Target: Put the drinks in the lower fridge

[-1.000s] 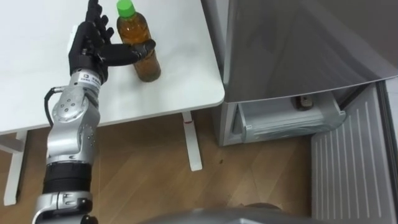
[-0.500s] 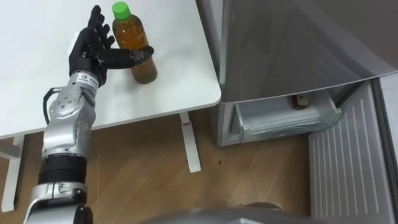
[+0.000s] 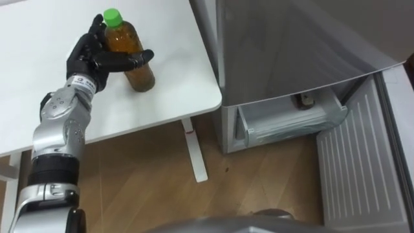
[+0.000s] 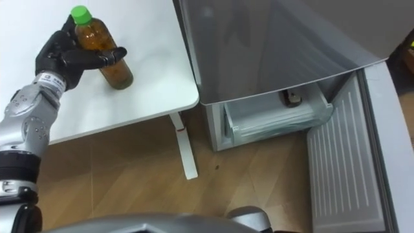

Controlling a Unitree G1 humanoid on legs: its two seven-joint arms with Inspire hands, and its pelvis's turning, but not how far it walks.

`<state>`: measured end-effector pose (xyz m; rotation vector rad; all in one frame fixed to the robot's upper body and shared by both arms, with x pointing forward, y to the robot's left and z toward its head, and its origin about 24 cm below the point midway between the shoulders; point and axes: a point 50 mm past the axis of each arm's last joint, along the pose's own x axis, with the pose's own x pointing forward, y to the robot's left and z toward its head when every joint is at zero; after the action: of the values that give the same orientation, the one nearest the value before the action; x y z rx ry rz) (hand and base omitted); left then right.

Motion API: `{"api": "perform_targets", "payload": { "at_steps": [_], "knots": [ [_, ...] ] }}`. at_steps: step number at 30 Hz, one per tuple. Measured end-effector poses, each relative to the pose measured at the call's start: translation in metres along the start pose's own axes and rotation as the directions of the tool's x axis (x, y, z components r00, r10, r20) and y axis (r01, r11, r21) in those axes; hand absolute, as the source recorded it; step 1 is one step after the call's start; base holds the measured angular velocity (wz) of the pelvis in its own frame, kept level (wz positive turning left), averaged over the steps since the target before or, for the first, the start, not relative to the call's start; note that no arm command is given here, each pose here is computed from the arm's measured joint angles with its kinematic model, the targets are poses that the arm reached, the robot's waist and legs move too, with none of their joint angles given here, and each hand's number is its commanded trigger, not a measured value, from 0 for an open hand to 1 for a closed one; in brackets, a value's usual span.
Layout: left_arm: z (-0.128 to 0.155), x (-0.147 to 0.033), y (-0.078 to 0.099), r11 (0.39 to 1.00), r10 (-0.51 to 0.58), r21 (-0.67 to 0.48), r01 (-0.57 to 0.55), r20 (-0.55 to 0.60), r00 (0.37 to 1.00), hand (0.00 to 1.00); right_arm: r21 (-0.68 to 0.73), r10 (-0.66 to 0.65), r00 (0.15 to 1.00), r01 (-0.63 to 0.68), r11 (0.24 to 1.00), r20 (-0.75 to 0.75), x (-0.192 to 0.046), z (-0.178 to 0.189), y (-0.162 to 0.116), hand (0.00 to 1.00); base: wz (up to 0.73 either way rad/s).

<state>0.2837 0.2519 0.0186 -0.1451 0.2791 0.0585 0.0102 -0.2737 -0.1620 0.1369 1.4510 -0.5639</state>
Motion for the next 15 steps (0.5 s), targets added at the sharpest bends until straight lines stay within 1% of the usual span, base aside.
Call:
{"api": "perform_targets", "payload": {
  "at_steps": [4, 10, 11, 12, 13, 15],
  "knots": [
    [-0.001, 0.000, -0.001, 1.000, -0.009, -0.001, 0.009, -0.011, 1.000, 0.00, -0.001, -0.006, 1.000, 0.006, 1.000, 0.021, 0.000, 0.005, -0.004, 0.00, 0.00],
    [0.012, 0.007, -0.005, 1.000, -0.027, 0.004, 0.027, 0.017, 0.999, 0.00, -0.001, -0.013, 1.000, 0.013, 1.000, 0.023, -0.001, 0.006, -0.006, 0.00, 0.00],
    [0.013, 0.007, -0.006, 1.000, -0.028, 0.004, 0.028, 0.019, 0.999, 0.15, -0.001, -0.014, 1.000, 0.014, 1.000, 0.023, -0.001, 0.006, -0.006, 0.00, 0.00],
    [0.014, 0.008, -0.006, 1.000, -0.030, 0.004, 0.030, 0.024, 0.999, 0.73, -0.001, -0.015, 1.000, 0.015, 1.000, 0.022, -0.001, 0.006, -0.006, 0.00, 0.00],
    [0.016, 0.008, -0.007, 0.999, -0.032, 0.004, 0.031, 0.028, 0.999, 1.00, 0.000, -0.017, 1.000, 0.017, 1.000, 0.022, -0.001, 0.006, -0.006, 0.00, 0.00],
    [0.017, 0.009, -0.007, 0.999, -0.033, 0.005, 0.033, 0.031, 0.999, 1.00, 0.000, -0.021, 1.000, 0.021, 1.000, 0.022, -0.001, 0.006, -0.006, 0.00, 0.00]
  ]
}}
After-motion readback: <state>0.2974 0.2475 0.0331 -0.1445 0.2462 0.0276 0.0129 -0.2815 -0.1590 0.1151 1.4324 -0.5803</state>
